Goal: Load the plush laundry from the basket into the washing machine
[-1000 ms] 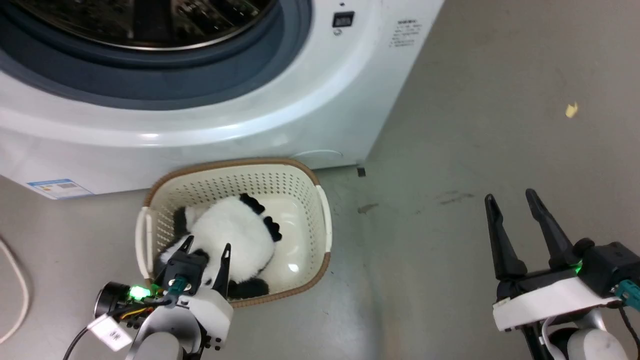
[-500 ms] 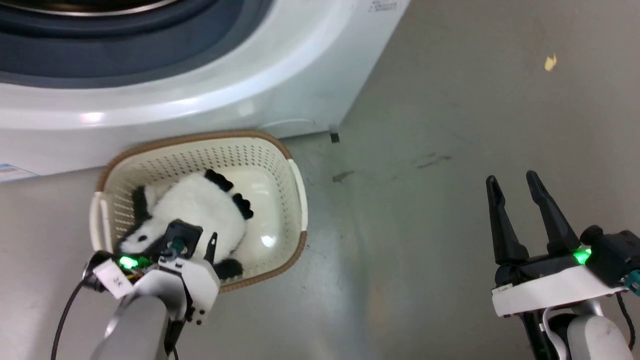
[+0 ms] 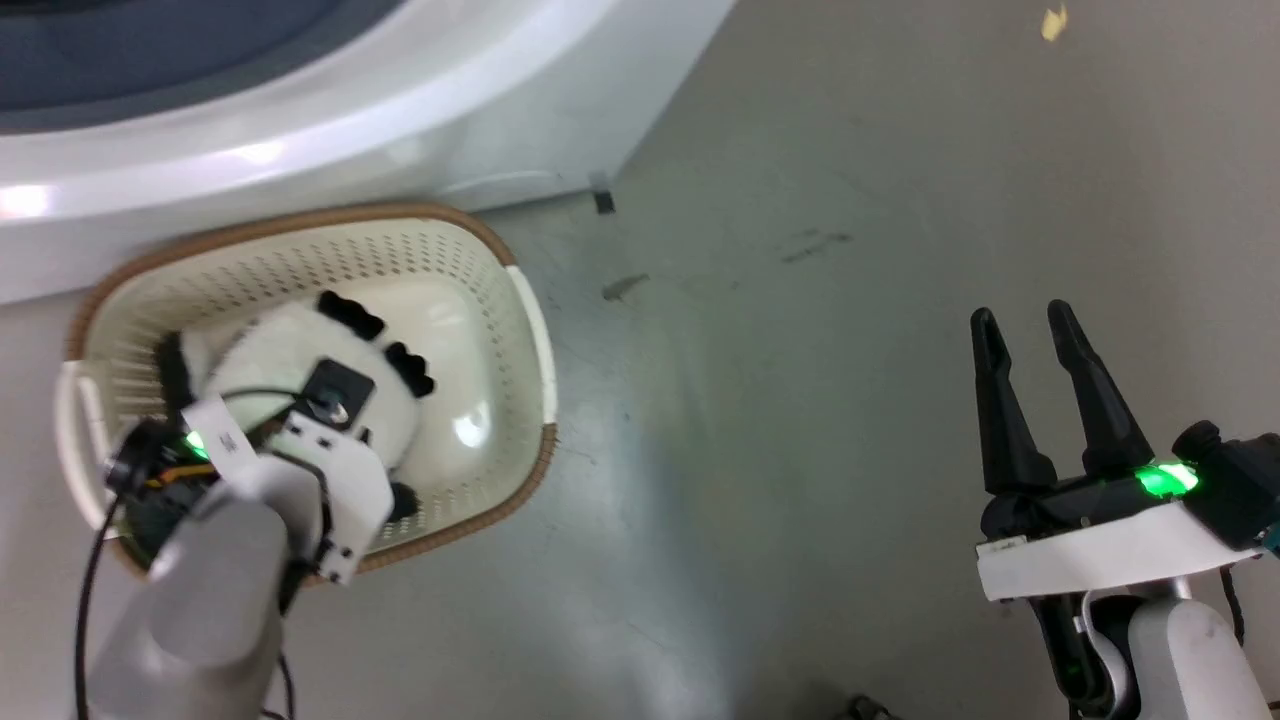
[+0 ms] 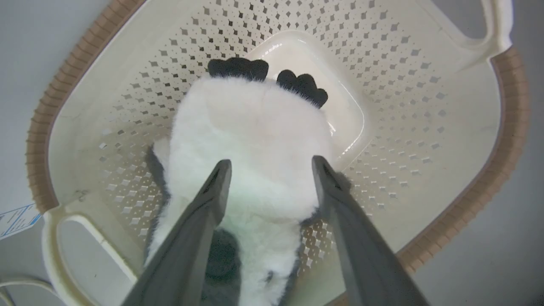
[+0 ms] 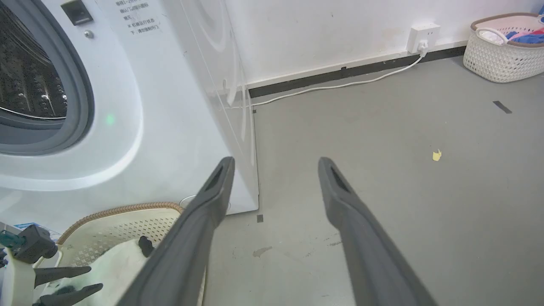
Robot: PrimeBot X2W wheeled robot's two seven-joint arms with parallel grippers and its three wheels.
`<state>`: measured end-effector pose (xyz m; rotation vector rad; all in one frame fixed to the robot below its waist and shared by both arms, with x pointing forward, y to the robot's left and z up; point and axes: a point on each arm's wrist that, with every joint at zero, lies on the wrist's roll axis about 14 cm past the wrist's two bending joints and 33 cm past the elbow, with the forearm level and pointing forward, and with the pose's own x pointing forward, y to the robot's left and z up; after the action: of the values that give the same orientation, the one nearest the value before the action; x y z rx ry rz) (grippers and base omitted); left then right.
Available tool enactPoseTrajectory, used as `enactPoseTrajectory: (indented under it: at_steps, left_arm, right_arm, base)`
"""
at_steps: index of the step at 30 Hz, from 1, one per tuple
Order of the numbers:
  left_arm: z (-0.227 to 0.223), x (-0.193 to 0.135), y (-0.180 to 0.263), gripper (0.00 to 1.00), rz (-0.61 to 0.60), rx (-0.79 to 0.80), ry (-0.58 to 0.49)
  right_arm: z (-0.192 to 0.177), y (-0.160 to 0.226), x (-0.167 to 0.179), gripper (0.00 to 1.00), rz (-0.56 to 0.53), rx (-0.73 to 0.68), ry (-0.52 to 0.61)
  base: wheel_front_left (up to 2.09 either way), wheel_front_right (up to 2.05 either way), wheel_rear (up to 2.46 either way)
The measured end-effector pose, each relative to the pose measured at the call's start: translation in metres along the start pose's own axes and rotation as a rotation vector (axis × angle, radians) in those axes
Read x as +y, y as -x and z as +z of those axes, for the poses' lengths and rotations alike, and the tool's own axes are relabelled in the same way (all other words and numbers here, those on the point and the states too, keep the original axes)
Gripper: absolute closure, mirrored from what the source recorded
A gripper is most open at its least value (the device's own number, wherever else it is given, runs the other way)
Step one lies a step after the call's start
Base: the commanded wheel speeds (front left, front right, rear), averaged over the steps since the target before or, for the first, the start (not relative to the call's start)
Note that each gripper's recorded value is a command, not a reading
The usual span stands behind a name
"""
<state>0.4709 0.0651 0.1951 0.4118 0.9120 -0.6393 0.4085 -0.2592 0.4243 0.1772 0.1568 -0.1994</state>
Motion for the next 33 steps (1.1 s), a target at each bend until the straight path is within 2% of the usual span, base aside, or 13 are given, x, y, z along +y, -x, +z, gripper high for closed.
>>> enactPoseTrajectory:
  at_steps: [12, 24, 25, 26, 33]
  left_arm:
    - [-0.032, 0.012, -0.045, 0.0, -0.021, 0.174, -0.049]
    - [-0.056, 0.002, -0.085, 0.0, -0.088, 0.277, -0.09]
    - [-0.058, 0.001, -0.088, 0.59, -0.093, 0.285, -0.095]
    - [-0.059, -0.001, -0.091, 1.0, -0.098, 0.288, -0.094]
    - [-0.068, -0.007, -0.108, 1.0, -0.137, 0.325, -0.077]
  right_arm:
    - [-0.019, -0.003, -0.018, 0.0, -0.063, 0.04, -0.018]
    - [-0.037, -0.007, -0.034, 0.0, -0.12, 0.071, -0.048]
    - [-0.038, -0.008, -0.035, 0.0, -0.123, 0.069, -0.047]
    - [-0.037, -0.01, -0.036, 0.0, -0.126, 0.065, -0.048]
    - [-0.036, -0.012, -0.044, 0.0, -0.151, 0.056, -0.049]
  base:
    - [0.0, 0.0, 0.0]
    - [0.0, 0.0, 0.0]
    - [0.0, 0.0, 0.0]
    - [0.0, 0.0, 0.0]
    - [0.0, 0.0, 0.0]
